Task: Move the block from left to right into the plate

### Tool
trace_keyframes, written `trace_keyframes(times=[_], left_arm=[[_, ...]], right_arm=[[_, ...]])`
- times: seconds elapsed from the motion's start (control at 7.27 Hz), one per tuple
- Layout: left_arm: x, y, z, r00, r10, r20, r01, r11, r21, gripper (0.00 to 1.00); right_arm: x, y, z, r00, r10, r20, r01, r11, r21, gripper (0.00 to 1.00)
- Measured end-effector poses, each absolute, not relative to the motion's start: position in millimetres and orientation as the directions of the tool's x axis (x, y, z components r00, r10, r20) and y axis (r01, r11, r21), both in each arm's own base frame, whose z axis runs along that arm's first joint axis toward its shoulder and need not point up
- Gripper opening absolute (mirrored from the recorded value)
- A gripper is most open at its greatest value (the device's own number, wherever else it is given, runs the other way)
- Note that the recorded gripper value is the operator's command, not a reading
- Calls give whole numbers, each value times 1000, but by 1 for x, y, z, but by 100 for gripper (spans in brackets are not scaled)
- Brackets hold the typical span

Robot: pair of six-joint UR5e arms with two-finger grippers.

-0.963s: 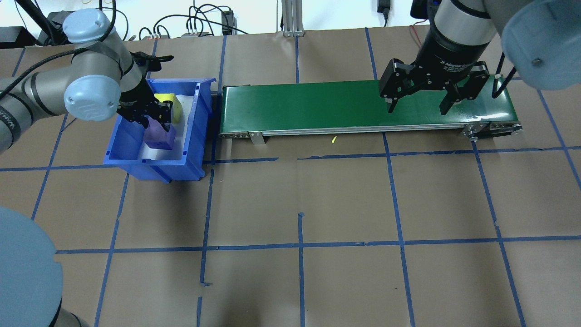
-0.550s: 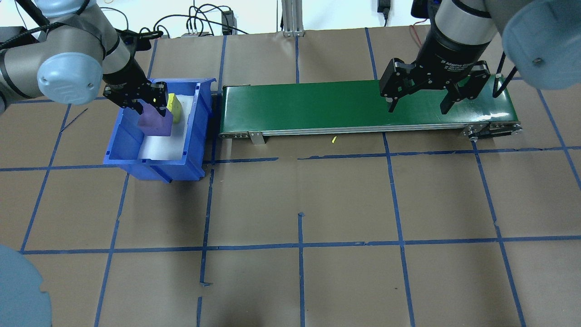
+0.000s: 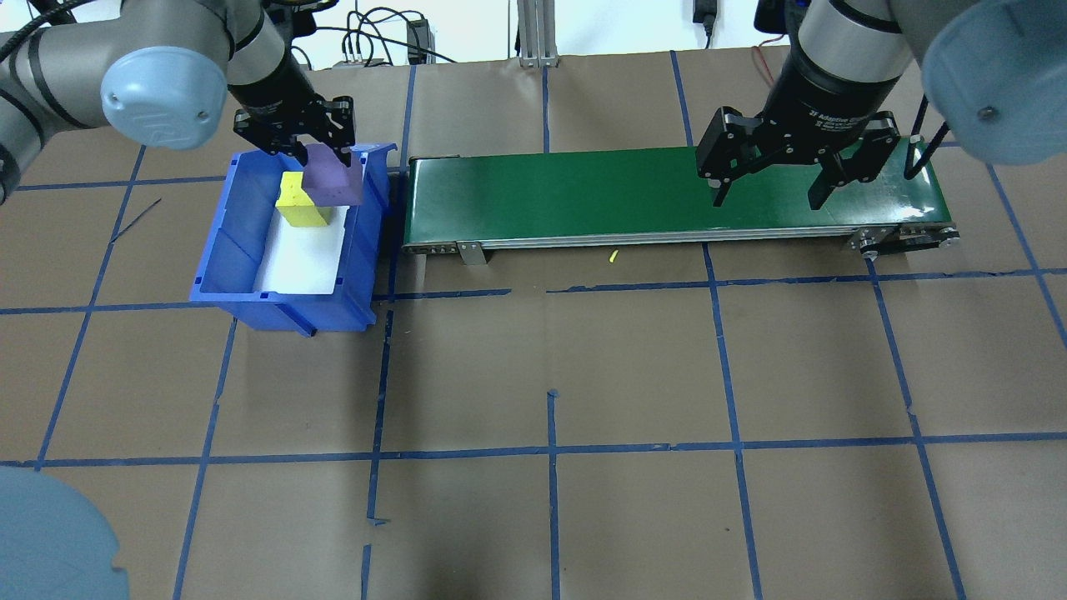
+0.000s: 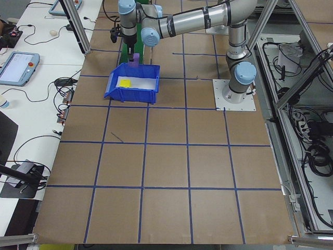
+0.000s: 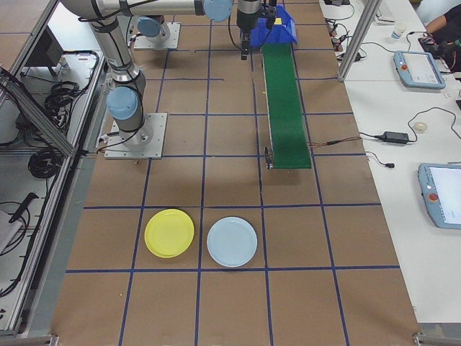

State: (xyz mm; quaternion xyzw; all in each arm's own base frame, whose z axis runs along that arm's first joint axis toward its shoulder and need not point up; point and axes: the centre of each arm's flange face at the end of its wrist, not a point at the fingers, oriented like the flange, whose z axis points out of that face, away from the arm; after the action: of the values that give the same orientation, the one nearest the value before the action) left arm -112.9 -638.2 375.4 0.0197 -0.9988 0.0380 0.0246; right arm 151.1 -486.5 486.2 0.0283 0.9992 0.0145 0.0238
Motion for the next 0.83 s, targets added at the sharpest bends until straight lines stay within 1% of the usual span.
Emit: trace_keyframes(times=[0.14, 0.41, 0.55, 0.69, 0.83], left_arm=[[-134, -641, 373, -998, -23, 53, -27, 996, -86, 19], [-171, -648, 354, -998, 12, 56, 6, 994, -109, 23], [-185, -655, 337, -998, 20, 58, 13, 993, -117, 30], [-198, -660, 321, -998, 27, 61, 19, 991, -132, 34], [-206, -663, 308, -998, 29, 62, 20, 991, -135, 45]], right_arm=[[151, -486, 486, -997, 57, -47, 56, 998, 30, 100], [153, -485, 485, -997, 54, -47, 53, 998, 33, 100], [153, -485, 485, -997, 55, -47, 53, 998, 33, 100], [154, -485, 485, -997, 53, -47, 51, 998, 33, 100], [155, -485, 485, -998, 49, -48, 48, 998, 32, 100]])
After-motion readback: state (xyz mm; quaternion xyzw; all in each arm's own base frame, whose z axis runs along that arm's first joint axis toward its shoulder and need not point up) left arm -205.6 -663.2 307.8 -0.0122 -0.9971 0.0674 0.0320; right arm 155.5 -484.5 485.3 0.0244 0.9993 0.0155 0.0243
